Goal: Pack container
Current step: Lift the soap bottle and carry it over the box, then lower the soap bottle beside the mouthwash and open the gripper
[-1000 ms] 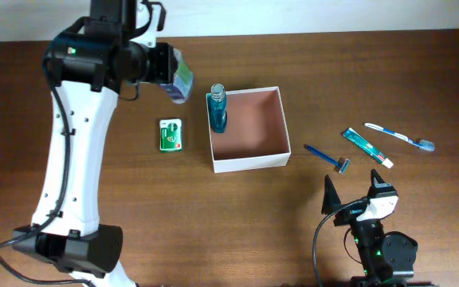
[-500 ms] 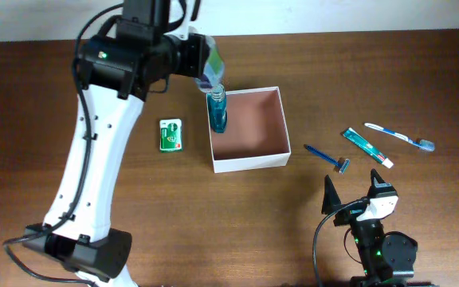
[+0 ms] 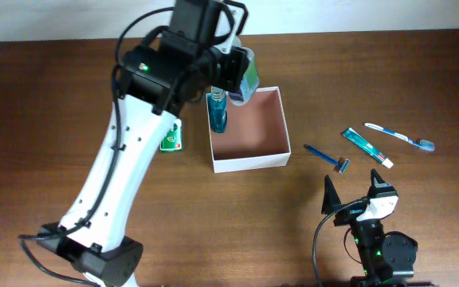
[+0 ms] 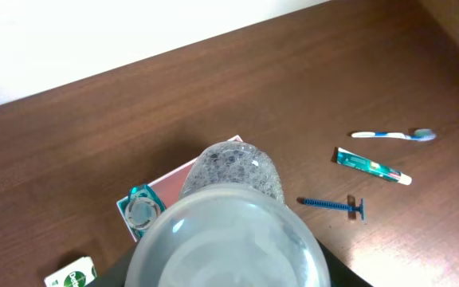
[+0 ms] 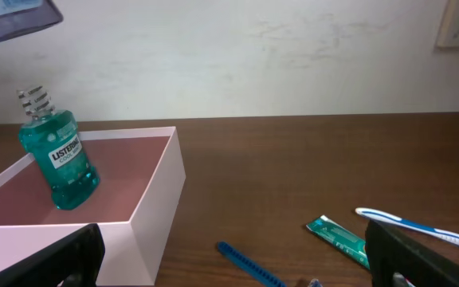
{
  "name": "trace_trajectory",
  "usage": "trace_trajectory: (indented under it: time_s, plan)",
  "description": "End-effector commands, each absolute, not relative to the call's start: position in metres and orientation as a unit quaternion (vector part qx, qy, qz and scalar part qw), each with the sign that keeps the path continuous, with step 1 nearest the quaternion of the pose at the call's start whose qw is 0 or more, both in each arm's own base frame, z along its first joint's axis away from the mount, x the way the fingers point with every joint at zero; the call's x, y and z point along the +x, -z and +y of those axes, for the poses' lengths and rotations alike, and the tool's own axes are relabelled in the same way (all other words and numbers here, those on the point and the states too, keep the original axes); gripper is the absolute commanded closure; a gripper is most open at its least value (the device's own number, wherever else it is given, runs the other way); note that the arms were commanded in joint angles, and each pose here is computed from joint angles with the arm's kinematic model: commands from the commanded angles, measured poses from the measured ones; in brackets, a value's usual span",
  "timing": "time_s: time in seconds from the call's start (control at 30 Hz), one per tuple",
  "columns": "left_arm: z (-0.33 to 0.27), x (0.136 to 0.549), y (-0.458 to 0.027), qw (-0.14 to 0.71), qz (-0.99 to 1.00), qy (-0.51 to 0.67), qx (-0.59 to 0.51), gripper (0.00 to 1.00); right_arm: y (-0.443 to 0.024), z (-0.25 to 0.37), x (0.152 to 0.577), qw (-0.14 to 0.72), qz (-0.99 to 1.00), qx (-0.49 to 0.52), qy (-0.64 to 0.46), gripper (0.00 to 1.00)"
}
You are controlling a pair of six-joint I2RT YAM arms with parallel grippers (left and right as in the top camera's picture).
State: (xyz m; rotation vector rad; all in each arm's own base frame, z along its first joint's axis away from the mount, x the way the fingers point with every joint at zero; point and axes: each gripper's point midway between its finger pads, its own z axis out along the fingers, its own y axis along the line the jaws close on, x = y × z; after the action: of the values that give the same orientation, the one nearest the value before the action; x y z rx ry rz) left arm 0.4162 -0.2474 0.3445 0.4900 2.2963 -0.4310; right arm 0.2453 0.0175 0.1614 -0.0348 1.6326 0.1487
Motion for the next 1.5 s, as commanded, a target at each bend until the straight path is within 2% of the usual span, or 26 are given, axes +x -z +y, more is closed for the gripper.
trace_trajectory:
  time_s: [0.0,0.23,0.43,0.83,1.17,1.47]
  plan:
    - [-0.251,0.422,-0.356,0.396,0.895,0.151,0.137,0.76,-0.16,0.015,0.245,0.682,0.728,-0.013,-0.059,0.01]
    - [-0.268,0.436,-0.313,0.346,0.921,0.163,0.077,0.76,-0.16,0.015,0.245,0.682,0.728,-0.013,-0.059,0.01]
    - [-0.278,0.453,-0.276,0.323,0.931,0.151,0.07,0.76,-0.16,0.015,0.245,0.682,0.729,-0.013,-0.06,0.01]
    - [-0.27,0.47,-0.236,0.31,0.945,0.098,0.04,0.76,-0.16,0.015,0.245,0.682,0.728,-0.013,-0.059,0.02]
    - [-0.279,0.465,-0.215,0.288,0.953,0.084,0.051,0.75,-0.16,0.015,0.245,0.682,0.728,-0.013,-0.059,0.01]
    - [-0.259,0.46,-0.197,0.268,0.962,0.029,0.033,0.75,-0.16,0.015,0.245,0.682,0.728,-0.013,-0.059,0.01]
